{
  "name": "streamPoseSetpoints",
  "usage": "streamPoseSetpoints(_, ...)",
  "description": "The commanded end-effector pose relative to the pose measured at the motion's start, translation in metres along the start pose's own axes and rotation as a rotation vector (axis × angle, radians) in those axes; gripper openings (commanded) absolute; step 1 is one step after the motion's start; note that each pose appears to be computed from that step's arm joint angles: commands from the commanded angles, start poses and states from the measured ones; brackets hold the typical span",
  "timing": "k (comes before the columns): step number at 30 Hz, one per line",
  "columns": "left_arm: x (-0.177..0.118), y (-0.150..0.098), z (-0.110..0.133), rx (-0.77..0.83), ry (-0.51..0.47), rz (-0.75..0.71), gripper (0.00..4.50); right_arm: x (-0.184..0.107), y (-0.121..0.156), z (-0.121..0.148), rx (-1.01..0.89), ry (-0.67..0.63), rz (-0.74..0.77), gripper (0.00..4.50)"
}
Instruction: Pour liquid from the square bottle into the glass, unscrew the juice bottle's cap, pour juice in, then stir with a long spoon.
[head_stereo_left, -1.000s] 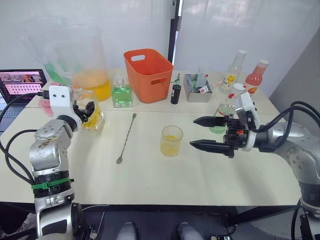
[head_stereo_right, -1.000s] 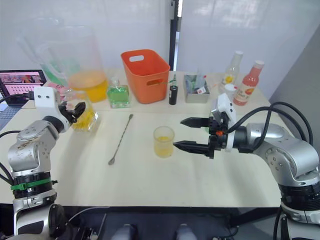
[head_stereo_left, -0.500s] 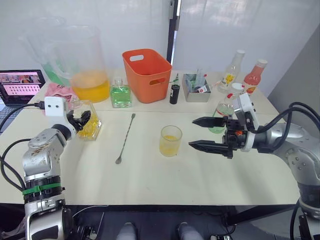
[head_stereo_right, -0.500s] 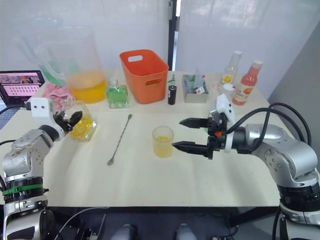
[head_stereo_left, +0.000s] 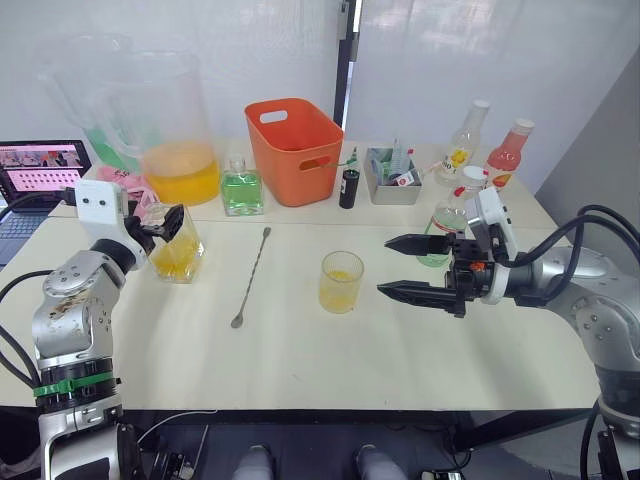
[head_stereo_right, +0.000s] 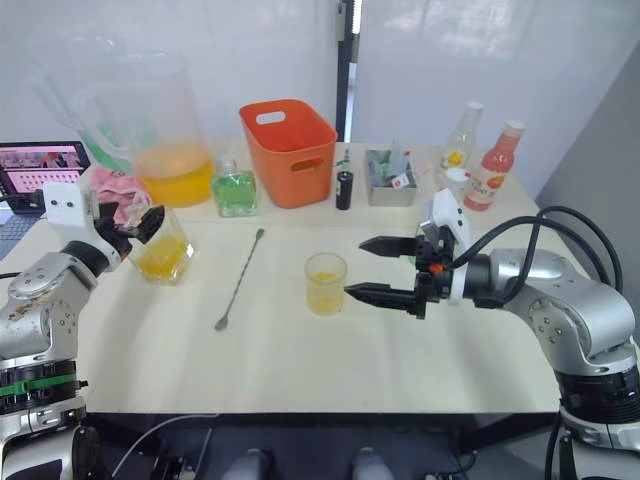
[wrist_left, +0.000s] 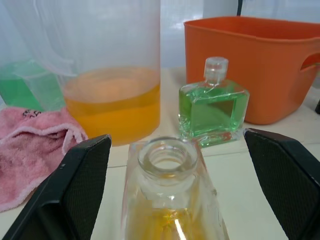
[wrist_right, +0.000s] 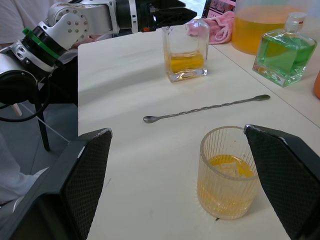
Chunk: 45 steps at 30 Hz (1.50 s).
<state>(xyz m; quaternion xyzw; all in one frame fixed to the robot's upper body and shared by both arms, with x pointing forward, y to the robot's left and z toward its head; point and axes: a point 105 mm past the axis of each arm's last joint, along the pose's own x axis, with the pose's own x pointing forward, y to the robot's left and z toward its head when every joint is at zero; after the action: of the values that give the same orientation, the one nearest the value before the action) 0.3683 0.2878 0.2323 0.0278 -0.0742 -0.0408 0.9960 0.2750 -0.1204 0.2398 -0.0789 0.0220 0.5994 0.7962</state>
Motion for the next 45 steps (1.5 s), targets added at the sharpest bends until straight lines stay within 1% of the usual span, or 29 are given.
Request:
streamPoseSetpoints(1,-0.003,-0.002,0.048,0.046,-0.161,-0.01,4.48,-0.003,0.001,0.009,-0.041,-0.014,-0.003,4.5)
streamPoseSetpoints(2,-0.003,-0.003,0.054,0.051,-0.178,-0.014,4.48,-0.003,0.001,0.009,-0.041,-0.014,-0.003,4.5)
streamPoseSetpoints(5,-0.006,-0.013,0.088,0.057,-0.288,-0.08,4.48,-0.004,0.0,0.009,-0.04,-0.014,-0.005,4.5)
streamPoseSetpoints(6,-0.007,-0.015,0.094,0.06,-0.308,-0.1,4.48,-0.004,0.0,0.009,-0.04,-0.013,-0.006,4.5)
streamPoseSetpoints(8,-0.008,-0.027,0.101,0.028,-0.311,-0.187,4.48,-0.005,-0.001,0.009,-0.039,-0.015,-0.011,4.5)
streamPoseSetpoints(9,-0.01,-0.038,0.102,0.032,-0.297,-0.269,4.48,-0.005,-0.003,0.008,-0.038,-0.019,-0.019,4.5)
streamPoseSetpoints(11,-0.012,-0.05,0.102,0.042,-0.277,-0.358,4.48,-0.005,-0.004,0.008,-0.037,-0.023,-0.027,4.5)
streamPoseSetpoints(15,-0.014,-0.052,0.102,0.042,-0.266,-0.383,4.48,-0.005,-0.005,0.008,-0.037,-0.024,-0.029,4.5)
streamPoseSetpoints(17,-0.029,-0.086,0.079,0.134,-0.109,-0.621,4.48,-0.008,-0.007,0.0,-0.03,-0.03,-0.079,4.5)
streamPoseSetpoints(18,-0.038,-0.099,0.068,0.146,-0.045,-0.713,4.48,-0.009,-0.009,-0.003,-0.03,-0.037,-0.102,4.5)
streamPoseSetpoints(19,-0.045,-0.106,0.061,0.148,-0.005,-0.768,4.48,-0.01,-0.01,-0.005,-0.031,-0.043,-0.117,4.5)
streamPoseSetpoints(20,-0.048,-0.108,0.056,0.157,0.01,-0.774,4.48,-0.011,-0.012,-0.007,-0.035,-0.049,-0.142,4.5)
streamPoseSetpoints(21,-0.052,-0.109,0.051,0.17,0.034,-0.773,4.48,-0.013,-0.014,-0.009,-0.035,-0.055,-0.168,4.5)
streamPoseSetpoints(23,-0.059,-0.111,0.039,0.128,0.086,-0.78,4.48,-0.019,-0.017,-0.015,-0.028,-0.057,-0.22,4.5)
streamPoseSetpoints(24,-0.06,-0.11,0.037,0.11,0.089,-0.765,4.48,-0.021,-0.018,-0.018,-0.022,-0.058,-0.236,4.5)
streamPoseSetpoints(26,-0.063,-0.108,0.034,0.113,0.068,-0.739,4.48,-0.026,-0.019,-0.024,-0.025,-0.054,-0.278,4.5)
streamPoseSetpoints(28,-0.07,-0.107,0.031,0.11,0.034,-0.767,4.48,-0.034,-0.022,-0.031,-0.012,-0.062,-0.335,4.5)
streamPoseSetpoints(30,-0.085,-0.104,0.022,0.079,0.044,-0.848,4.48,-0.044,-0.024,-0.042,-0.002,-0.054,-0.397,4.5)
streamPoseSetpoints(32,-0.091,-0.1,0.016,0.079,0.054,-0.861,4.48,-0.051,-0.024,-0.046,0.007,-0.064,-0.43,4.5)
streamPoseSetpoints(35,-0.1,-0.093,0.003,0.082,0.074,-0.869,4.48,-0.068,-0.027,-0.058,0.024,-0.084,-0.518,4.5)
streamPoseSetpoints(37,-0.104,-0.083,-0.001,0.079,0.05,-0.853,4.48,-0.084,-0.027,-0.069,0.035,-0.093,-0.596,4.5)
streamPoseSetpoints(39,-0.105,-0.079,-0.002,0.083,0.036,-0.847,4.48,-0.09,-0.026,-0.072,0.036,-0.096,-0.625,4.5)
streamPoseSetpoints(42,-0.11,-0.068,-0.011,0.085,0.05,-0.812,4.48,-0.113,-0.017,-0.096,0.063,-0.061,-0.698,4.5)
streamPoseSetpoints(45,-0.112,-0.066,-0.014,0.084,0.049,-0.803,4.48,-0.119,-0.013,-0.101,0.076,-0.062,-0.714,4.5)
